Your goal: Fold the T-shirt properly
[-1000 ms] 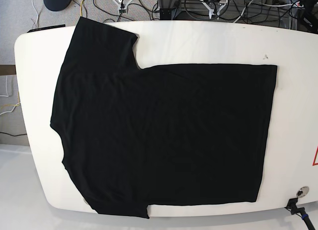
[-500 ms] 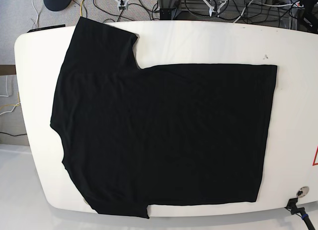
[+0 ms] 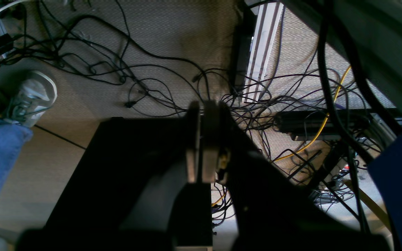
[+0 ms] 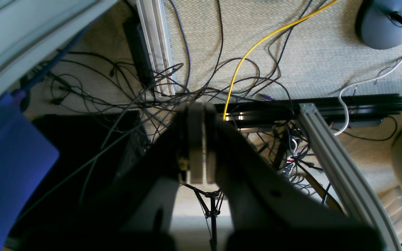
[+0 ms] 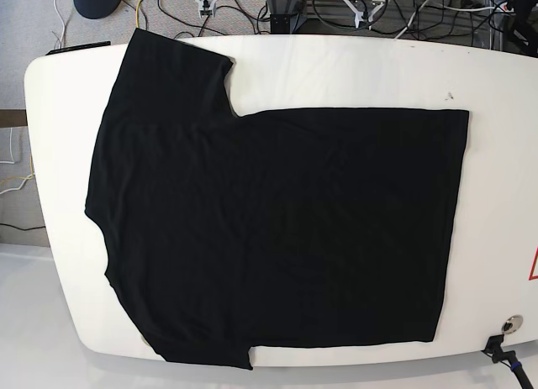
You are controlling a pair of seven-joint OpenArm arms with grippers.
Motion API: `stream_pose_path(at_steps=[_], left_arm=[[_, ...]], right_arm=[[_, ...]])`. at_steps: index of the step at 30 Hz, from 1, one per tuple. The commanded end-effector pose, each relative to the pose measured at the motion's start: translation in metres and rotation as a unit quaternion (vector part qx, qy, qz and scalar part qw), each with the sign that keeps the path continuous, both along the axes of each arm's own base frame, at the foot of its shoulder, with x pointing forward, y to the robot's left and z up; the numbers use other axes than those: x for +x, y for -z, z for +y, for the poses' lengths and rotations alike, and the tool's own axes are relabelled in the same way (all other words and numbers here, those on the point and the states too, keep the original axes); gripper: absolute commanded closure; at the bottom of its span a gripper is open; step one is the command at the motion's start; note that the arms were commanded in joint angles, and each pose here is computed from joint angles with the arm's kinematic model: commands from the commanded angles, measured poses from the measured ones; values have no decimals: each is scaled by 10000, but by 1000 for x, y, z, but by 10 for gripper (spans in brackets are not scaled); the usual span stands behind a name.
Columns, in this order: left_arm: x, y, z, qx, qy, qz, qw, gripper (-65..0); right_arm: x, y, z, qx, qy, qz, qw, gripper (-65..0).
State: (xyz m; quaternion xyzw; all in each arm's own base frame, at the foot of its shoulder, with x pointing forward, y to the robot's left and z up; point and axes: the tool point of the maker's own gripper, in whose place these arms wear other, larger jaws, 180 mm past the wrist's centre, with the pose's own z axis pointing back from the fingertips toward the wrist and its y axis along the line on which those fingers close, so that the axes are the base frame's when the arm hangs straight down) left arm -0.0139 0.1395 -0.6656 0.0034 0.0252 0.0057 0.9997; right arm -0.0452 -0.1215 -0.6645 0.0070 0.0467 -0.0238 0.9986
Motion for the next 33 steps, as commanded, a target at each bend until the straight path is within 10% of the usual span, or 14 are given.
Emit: stream_pose_path(at_steps=[1, 33], left_arm=[[-6, 0, 0, 2, 12, 66, 10000, -6], [-2, 0, 3, 14, -22, 49, 10000, -3]], right_arm=[[-4, 0, 1, 21, -42, 36, 10000, 0], [-12, -1, 5, 64, -37, 96, 9999, 0]])
